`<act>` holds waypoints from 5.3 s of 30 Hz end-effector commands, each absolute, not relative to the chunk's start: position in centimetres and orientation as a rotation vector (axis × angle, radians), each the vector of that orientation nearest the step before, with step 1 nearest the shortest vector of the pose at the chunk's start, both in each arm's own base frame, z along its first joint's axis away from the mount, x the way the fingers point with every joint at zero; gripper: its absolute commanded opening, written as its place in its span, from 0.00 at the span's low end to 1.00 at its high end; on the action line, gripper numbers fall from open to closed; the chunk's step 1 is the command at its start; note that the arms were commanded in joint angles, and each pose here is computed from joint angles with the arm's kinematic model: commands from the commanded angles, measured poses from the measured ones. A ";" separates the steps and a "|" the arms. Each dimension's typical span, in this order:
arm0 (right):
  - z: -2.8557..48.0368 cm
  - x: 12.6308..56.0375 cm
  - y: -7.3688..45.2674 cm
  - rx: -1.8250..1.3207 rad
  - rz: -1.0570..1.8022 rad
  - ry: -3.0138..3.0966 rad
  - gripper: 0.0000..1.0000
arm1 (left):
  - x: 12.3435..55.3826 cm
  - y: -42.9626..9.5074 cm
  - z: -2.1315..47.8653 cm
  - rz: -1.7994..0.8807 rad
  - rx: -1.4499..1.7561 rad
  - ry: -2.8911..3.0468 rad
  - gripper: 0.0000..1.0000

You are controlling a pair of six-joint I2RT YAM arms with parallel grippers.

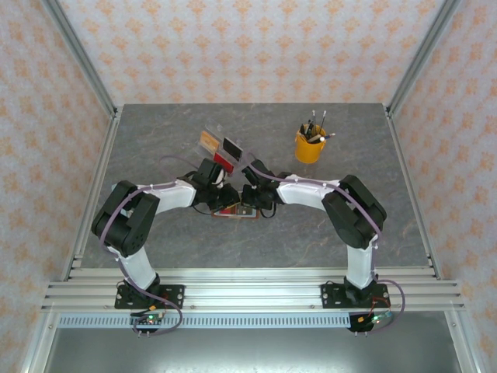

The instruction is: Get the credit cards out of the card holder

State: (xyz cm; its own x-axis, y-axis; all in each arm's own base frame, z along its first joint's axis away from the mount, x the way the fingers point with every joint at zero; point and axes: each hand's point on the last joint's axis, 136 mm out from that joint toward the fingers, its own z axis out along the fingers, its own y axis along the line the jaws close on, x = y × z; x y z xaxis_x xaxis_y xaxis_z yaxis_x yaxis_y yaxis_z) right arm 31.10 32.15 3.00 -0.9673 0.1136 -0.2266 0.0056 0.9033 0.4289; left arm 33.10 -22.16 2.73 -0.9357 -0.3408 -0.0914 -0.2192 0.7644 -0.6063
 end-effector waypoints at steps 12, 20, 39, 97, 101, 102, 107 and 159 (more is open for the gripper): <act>0.0 30.5 29.5 0.212 0.628 2.894 0.11 | 32.5 -20.3 1.0 -0.858 -0.471 2.801 0.29; 3.5 31.6 30.3 0.176 0.783 2.789 0.12 | 32.3 -20.0 0.7 -0.823 -0.478 2.814 0.26; 2.1 31.8 29.5 0.112 0.659 2.854 0.13 | 32.3 -19.7 -0.1 -0.799 -0.517 2.826 0.19; 6.3 32.2 31.5 -0.018 0.855 2.752 0.15 | 32.7 -18.7 2.5 -0.987 -0.497 2.701 0.00; 6.4 32.2 31.8 -0.025 0.874 2.754 0.16 | 32.7 -18.8 3.0 -0.988 -0.484 2.694 0.00; 6.3 32.3 31.9 -0.025 0.876 2.755 0.16 | 32.7 -18.7 3.1 -0.987 -0.481 2.694 0.00; 5.9 32.3 32.8 -0.044 0.900 2.776 0.16 | 32.7 -18.6 3.6 -0.978 -0.470 2.694 0.00; 1.8 32.0 31.9 0.007 0.762 2.908 0.18 | 31.3 -14.8 5.9 -0.758 -0.357 2.746 0.00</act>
State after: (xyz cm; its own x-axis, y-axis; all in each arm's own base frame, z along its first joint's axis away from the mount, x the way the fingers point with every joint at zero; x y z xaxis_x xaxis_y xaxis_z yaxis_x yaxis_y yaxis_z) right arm 32.58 33.90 3.02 -0.9890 0.0310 -0.1449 -0.0573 0.8219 0.5667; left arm 32.23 -16.74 5.18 -0.9275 -0.3381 -0.1597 -0.1744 0.7690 -0.6150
